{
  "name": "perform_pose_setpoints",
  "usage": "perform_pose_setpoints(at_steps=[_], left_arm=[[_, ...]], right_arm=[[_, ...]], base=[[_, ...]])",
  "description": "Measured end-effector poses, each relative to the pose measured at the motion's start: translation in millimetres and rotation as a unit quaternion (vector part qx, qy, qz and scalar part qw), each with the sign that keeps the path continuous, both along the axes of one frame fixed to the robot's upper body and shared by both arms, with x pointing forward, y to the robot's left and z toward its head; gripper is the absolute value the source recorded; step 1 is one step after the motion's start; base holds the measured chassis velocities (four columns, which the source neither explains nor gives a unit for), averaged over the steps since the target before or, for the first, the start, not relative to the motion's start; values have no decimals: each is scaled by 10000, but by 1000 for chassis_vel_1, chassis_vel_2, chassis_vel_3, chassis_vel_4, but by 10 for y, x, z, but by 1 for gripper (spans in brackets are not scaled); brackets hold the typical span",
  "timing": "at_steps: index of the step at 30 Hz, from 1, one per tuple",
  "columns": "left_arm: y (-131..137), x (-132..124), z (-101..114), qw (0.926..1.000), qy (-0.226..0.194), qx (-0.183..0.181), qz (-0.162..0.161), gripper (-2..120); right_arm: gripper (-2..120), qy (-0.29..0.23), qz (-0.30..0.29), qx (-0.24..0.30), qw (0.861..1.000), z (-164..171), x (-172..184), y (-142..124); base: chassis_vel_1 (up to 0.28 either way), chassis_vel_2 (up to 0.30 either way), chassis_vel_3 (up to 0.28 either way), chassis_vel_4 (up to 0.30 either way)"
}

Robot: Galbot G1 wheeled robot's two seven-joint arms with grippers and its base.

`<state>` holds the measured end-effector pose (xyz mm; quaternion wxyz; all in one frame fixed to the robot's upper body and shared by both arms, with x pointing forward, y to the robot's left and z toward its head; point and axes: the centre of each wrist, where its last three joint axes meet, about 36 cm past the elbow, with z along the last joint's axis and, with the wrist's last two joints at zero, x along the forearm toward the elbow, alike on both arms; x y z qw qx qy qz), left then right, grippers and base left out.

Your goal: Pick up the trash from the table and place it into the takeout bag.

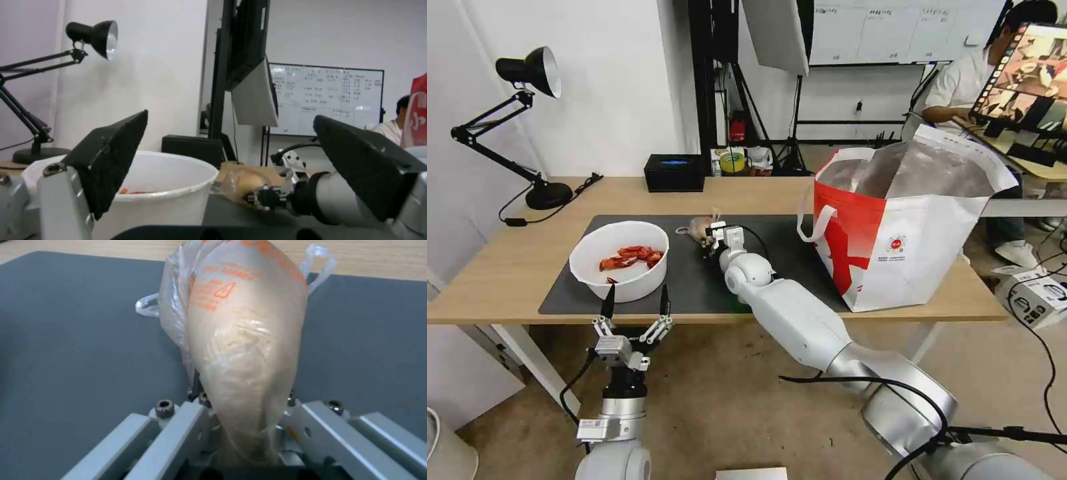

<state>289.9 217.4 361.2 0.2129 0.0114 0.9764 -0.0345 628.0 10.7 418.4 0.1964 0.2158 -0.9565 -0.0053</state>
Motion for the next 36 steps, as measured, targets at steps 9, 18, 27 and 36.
perform_pose_setpoints(at_steps=[9, 18, 27, 36], left_arm=[[5, -9, 11, 10000, -17, 2, 17, 100], [6, 6, 34, 10000, -61, -2, 20, 100], [9, -9, 64, 10000, -74, 11, 4, 100], [-7, -5, 97, 10000, -84, 8, -14, 100]], right_arm=[[7, -213, 65, 95, 9997, 113, -65, 13], [7, -958, 94, 186, 9952, 475, -232, -262], [7, -1788, 209, 546, 9821, 966, -674, -564], [7, -2441, 265, 721, 9667, 1228, -1137, -875]], base=[[0, 0, 0, 0], [0, 0, 0, 0], [0, 0, 0, 0], [0, 0, 0, 0]])
